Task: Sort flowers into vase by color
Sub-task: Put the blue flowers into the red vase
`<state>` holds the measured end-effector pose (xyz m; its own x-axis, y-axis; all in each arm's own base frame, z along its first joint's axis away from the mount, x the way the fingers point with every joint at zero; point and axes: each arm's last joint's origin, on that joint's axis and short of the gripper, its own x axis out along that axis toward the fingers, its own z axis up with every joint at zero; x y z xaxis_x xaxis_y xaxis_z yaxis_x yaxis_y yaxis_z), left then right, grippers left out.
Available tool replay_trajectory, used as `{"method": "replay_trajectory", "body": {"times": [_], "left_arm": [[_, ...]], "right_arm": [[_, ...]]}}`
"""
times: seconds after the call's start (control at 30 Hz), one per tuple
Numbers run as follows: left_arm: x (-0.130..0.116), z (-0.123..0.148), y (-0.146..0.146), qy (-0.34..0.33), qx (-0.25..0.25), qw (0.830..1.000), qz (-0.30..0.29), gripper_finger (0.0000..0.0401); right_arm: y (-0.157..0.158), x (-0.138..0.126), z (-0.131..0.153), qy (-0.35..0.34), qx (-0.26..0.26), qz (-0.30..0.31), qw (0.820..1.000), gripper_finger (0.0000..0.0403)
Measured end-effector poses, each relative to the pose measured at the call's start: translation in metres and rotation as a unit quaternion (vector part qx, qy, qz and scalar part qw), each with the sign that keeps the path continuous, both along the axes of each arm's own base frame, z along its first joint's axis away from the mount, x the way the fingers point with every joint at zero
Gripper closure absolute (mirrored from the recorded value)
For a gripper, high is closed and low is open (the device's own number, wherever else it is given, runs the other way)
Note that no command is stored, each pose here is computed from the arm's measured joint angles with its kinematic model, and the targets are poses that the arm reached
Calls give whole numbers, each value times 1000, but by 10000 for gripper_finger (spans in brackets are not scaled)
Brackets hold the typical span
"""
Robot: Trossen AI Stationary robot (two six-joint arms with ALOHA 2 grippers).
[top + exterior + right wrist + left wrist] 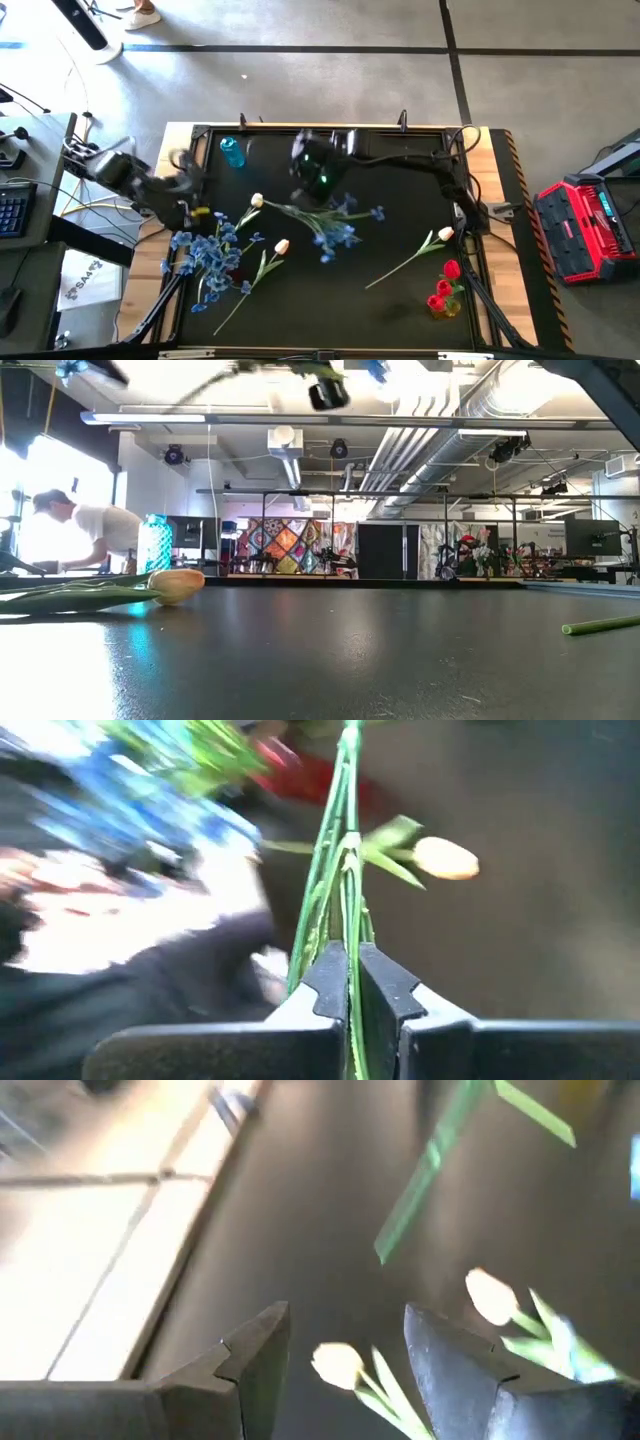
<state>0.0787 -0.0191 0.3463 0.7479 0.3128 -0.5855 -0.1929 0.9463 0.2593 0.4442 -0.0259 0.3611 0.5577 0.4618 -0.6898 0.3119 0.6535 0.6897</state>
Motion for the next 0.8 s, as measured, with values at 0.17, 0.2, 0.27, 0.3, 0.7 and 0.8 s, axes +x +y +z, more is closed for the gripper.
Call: {"method": "replay_trajectory", "body": {"times": [0.17,0.2,0.27,0.3,0.7,0.8], "left_arm": [[-4,44,7,-65,3,997,27,217],[-2,50,6,-68,0,997,26,217],[3,58,5,-62,4,998,17,217],[7,61,4,-56,8,998,9,217],[62,64,-13,52,89,992,-70,217],[67,63,-13,59,92,992,-54,217]], "right_arm": [[-11,17,25,-112,113,-21,987,403],[-11,20,31,-136,129,-21,982,403],[-11,24,38,-167,147,-29,975,403],[-12,25,39,-174,153,-34,972,403],[-19,28,37,-187,129,-65,972,403],[-19,28,38,-191,128,-65,971,403]]}}
